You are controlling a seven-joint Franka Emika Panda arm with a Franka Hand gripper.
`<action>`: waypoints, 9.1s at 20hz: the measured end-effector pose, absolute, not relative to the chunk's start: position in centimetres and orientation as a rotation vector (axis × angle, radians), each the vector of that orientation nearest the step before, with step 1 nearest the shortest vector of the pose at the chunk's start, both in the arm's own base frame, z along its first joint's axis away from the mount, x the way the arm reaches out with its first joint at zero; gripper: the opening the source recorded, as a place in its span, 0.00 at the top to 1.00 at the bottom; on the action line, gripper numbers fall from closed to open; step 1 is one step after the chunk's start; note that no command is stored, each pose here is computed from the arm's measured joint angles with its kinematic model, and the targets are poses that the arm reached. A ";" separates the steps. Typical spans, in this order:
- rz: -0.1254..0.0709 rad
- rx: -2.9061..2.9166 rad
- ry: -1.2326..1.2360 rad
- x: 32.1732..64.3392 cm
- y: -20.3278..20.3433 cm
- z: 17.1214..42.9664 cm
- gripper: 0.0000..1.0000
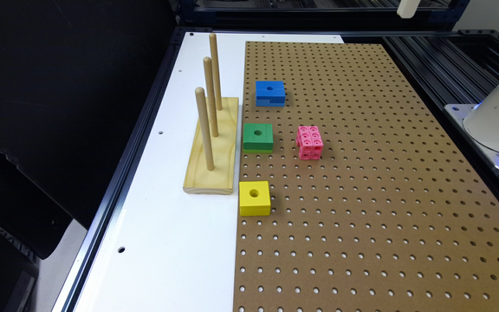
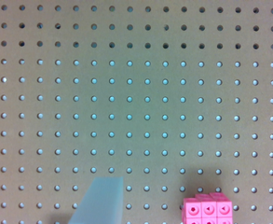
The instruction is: Pick up blue block.
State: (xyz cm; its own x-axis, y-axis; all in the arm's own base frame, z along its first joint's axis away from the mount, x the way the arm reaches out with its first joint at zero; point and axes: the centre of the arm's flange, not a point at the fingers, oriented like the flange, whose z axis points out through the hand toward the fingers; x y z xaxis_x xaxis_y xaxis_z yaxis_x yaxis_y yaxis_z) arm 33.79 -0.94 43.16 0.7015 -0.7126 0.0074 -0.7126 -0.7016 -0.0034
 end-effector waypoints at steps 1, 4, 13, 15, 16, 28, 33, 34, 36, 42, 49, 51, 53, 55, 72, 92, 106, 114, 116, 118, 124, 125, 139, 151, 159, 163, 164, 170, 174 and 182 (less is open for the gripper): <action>-0.013 -2.897 1.213 33.8 -0.9 43.2 0.00; -0.013 -2.897 1.213 33.8 -0.9 43.2 0.00; -0.014 -2.897 1.213 33.8 -0.9 43.2 0.00; -0.032 -2.892 1.223 33.8 -2.5 43.3 0.00; -0.036 -2.892 1.223 33.9 -2.6 43.3 0.00; -0.077 -2.883 1.224 34.9 -4.4 42.6 0.00; -0.087 -2.883 1.223 35.5 -5.4 42.8 0.00; -0.089 -2.883 1.223 35.7 -5.6 42.9 0.00; -0.091 -2.883 1.223 36.3 -5.9 42.9 0.00; -0.088 -2.885 1.223 38.3 -6.9 42.7 0.00; -0.075 -2.889 1.226 41.2 -10.4 42.8 0.00; -0.069 -2.891 1.226 41.7 -11.5 42.7 0.00; -0.065 -2.892 1.226 42.0 -12.4 42.7 0.00; -0.063 -2.893 1.226 42.1 -13.0 42.6 0.00; -0.046 -2.893 1.232 42.3 -14.3 41.0 0.00; 0.001 -2.897 1.228 44.1 -14.8 33.0 0.00; -0.037 -2.902 1.206 45.3 -14.2 29.4 0.00; -0.038 -2.906 1.195 45.7 -13.8 29.3 0.00; -0.031 -2.906 1.194 45.8 -13.8 27.9 0.00; -0.030 -2.904 1.193 46.1 -13.9 25.8 0.00; -0.040 -2.901 1.192 46.9 -14.1 23.5 0.00; -0.043 -2.901 1.192 47.0 -14.2 23.5 0.00; -0.035 -2.901 1.185 47.4 -13.9 21.9 0.00; -0.026 -2.901 1.181 47.5 -13.7 21.2 0.00; -0.047 -2.894 1.179 48.5 -13.9 17.7 0.00; -0.061 -2.892 1.174 49.5 -13.8 17.7 0.00; -0.063 -2.892 1.173 49.6 -13.8 17.6 0.00; -0.067 -2.889 1.172 50.1 -13.8 17.5 0.00; -0.066 -2.889 1.173 50.1 -13.8 17.4 0.00; -0.067 -2.888 1.176 50.1 -13.9 17.5 1.00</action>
State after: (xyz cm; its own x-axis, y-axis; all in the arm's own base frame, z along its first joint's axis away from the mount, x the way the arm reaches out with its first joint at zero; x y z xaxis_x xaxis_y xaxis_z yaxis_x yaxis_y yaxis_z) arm 50.12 -13.87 17.47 0.7147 -0.6987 0.0315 -0.6978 -0.7154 -0.0370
